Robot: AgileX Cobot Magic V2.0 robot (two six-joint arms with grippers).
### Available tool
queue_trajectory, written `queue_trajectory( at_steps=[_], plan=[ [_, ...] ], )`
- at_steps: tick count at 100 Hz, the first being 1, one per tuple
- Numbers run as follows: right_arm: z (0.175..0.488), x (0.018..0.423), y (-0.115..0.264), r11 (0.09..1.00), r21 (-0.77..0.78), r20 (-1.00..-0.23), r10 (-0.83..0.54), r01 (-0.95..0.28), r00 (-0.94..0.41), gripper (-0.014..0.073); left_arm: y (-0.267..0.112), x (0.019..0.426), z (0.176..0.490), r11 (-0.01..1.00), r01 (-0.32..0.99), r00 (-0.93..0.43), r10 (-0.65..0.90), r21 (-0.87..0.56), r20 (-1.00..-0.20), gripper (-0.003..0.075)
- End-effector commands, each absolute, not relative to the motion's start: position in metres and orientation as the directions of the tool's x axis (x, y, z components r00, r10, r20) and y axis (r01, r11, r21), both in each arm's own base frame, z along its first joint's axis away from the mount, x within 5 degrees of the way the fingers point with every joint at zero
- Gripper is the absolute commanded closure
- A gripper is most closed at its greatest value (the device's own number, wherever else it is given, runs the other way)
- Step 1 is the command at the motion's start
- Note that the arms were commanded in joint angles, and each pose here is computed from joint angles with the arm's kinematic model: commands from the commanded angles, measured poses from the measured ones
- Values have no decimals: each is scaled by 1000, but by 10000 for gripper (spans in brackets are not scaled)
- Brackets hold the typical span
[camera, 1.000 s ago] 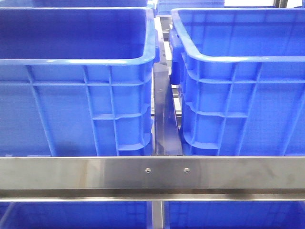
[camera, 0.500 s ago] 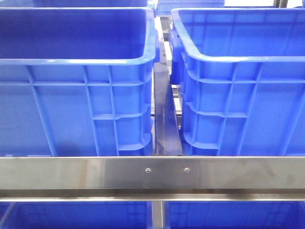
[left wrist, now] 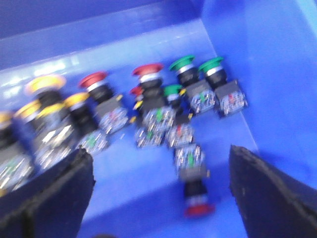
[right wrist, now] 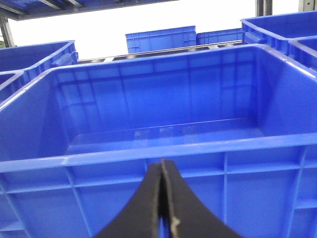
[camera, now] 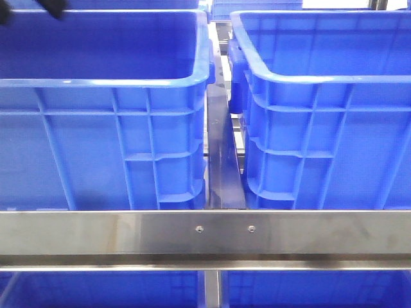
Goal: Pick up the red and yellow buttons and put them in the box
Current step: 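Lower the left gripper into the button bin and grasp a red-capped button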
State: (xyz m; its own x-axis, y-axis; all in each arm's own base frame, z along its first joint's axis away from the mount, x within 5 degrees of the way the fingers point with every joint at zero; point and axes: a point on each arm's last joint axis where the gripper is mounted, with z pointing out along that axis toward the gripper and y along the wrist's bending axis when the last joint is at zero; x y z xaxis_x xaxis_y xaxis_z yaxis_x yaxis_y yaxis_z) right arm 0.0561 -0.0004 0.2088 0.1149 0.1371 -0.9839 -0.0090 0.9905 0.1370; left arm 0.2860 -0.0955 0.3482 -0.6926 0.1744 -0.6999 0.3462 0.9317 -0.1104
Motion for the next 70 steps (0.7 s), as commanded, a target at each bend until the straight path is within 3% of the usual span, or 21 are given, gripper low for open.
queue_trajectory(
  at_steps=[1, 30, 70],
  plan=[
    [224, 51, 0, 992, 123, -963, 126, -24, 240, 663, -106, 302, 363, 927, 354, -646, 147, -124, -749, 185],
    [224, 51, 0, 992, 123, -963, 126, -24, 240, 663, -121, 353, 331, 929, 350, -715, 181, -120, -676, 185],
    [224, 51, 0, 992, 123, -963, 126, -24, 240, 663, -129, 378, 291, 934, 331, -757, 178, -134, -629, 185]
  ],
)
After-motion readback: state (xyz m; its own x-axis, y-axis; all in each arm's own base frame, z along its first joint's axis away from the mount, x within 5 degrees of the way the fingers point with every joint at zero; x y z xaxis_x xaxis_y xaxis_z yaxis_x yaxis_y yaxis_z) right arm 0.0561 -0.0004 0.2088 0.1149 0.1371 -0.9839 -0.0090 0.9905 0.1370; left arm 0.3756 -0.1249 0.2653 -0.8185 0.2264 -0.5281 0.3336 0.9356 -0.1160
